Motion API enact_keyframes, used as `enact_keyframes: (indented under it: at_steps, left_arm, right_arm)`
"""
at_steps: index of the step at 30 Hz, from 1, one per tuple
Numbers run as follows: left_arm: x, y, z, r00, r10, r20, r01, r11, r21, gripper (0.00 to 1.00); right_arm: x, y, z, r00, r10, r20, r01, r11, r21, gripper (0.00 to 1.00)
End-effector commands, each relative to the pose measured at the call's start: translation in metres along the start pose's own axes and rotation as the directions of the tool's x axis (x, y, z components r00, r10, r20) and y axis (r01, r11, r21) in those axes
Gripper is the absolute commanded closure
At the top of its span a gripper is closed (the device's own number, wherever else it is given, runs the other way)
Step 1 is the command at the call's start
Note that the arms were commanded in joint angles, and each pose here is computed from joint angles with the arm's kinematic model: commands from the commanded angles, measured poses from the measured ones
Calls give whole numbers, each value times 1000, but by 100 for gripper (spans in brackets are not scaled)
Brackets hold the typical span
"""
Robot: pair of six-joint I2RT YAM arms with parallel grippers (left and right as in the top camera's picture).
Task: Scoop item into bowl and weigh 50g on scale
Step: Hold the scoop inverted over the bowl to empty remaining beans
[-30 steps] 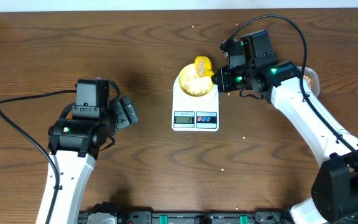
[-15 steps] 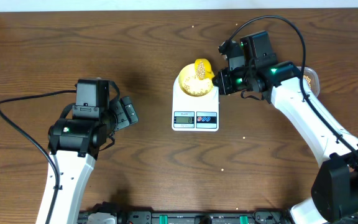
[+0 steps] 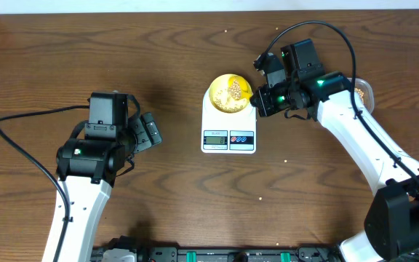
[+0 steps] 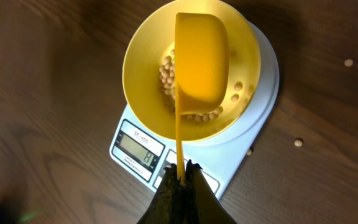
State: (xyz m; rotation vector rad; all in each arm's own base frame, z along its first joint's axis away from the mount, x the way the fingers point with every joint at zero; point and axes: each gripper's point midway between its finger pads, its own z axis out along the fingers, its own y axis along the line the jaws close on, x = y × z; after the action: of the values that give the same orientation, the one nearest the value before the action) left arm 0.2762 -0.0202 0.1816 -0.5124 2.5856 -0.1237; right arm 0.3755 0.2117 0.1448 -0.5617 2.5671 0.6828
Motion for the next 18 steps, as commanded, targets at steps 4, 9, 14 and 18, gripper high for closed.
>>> enact_keyframes:
  at_steps: [4,9,14,18]
  left_arm:
    - [-5,3,-2,1000,-7,16,7,1000,-15,4]
    - [-5,3,-2,1000,-7,16,7,1000,-15,4]
    - [-5,3,-2,1000,-7,16,7,1000,-15,4]
    - [-5,3,-2,1000,-7,16,7,1000,-15,4]
  right_arm:
    - [-4,11,-5,999,-43,16,44,998,-39,99]
    - [-3,10,-5,999,-41,12,41,998,-37,99]
    - [-2,10,-5,999,-40,9,40,999,-37,99]
    - [-2,10,-5,999,-51,10,51,998,-35,99]
